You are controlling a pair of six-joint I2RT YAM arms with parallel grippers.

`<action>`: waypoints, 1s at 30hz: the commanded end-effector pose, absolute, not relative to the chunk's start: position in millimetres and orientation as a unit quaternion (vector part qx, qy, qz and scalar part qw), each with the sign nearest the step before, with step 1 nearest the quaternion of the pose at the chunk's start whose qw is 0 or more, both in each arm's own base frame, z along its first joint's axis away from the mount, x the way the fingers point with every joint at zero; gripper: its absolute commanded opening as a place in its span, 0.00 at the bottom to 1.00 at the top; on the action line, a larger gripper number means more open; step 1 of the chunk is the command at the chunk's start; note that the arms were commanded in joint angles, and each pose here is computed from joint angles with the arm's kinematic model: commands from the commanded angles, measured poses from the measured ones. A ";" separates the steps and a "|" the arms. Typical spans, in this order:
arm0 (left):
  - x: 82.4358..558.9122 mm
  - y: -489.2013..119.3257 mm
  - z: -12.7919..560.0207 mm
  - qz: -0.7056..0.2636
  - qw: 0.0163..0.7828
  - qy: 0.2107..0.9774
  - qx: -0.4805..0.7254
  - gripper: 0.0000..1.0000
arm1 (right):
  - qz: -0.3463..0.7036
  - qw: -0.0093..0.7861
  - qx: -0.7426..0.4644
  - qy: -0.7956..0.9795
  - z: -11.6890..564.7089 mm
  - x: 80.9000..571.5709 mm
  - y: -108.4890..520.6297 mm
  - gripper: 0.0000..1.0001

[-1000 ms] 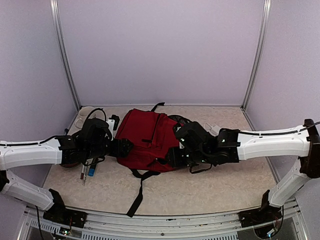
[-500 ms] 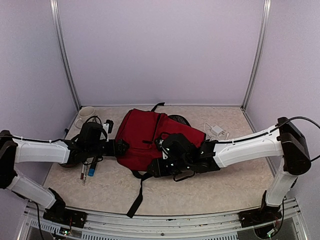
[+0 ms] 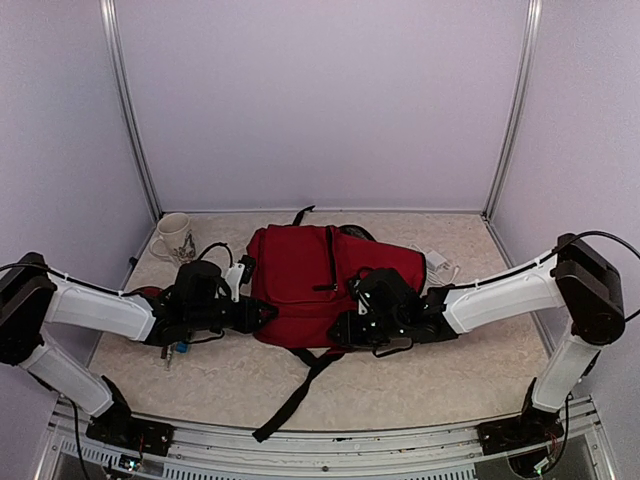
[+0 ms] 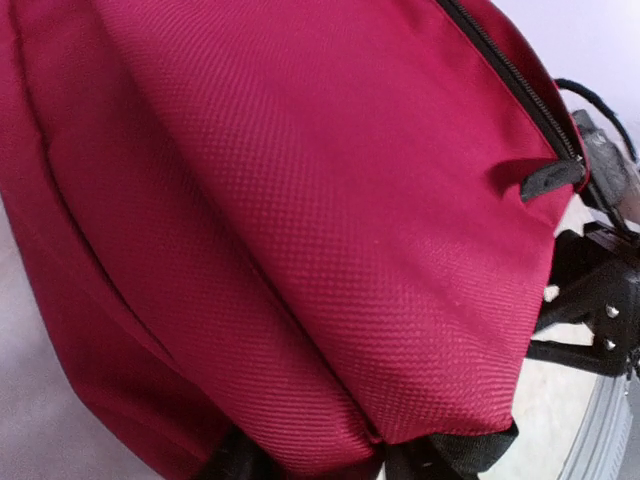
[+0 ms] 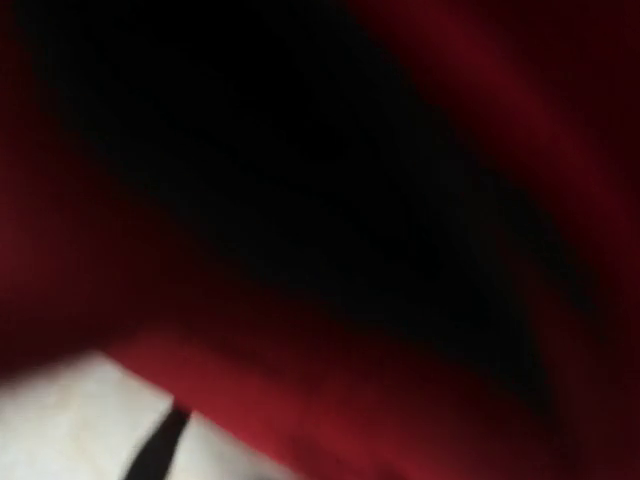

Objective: Pack the student bag
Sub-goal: Hold the student bag at the center of the board, then grab the largest pocket of the student bag.

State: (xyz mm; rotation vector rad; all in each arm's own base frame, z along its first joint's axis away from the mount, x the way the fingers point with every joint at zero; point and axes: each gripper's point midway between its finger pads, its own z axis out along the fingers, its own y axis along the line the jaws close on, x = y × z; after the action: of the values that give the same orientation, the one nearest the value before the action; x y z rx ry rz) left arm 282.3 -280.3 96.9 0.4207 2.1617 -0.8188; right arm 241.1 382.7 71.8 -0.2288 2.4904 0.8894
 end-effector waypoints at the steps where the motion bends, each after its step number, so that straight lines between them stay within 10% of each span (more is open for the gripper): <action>1: 252.0 -315.9 106.0 -0.390 0.358 0.817 0.229 0.26 | 0.342 0.245 -0.046 0.906 79.6 248.3 370.6 0.43; 7: 245.8 -321.4 97.9 -0.381 0.347 0.821 0.246 0.02 | 0.325 0.222 -0.064 0.917 84.3 225.8 346.8 0.46; 30: 236.9 -334.0 105.0 -0.364 0.345 0.815 0.291 0.00 | 0.330 0.297 0.016 0.896 103.1 267.1 328.1 0.40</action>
State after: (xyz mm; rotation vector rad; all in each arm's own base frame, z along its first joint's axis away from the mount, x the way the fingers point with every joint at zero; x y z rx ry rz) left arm 245.9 -318.5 89.3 0.6826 2.1738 -0.8870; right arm 240.2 319.9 84.7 -0.0980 2.4990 0.8343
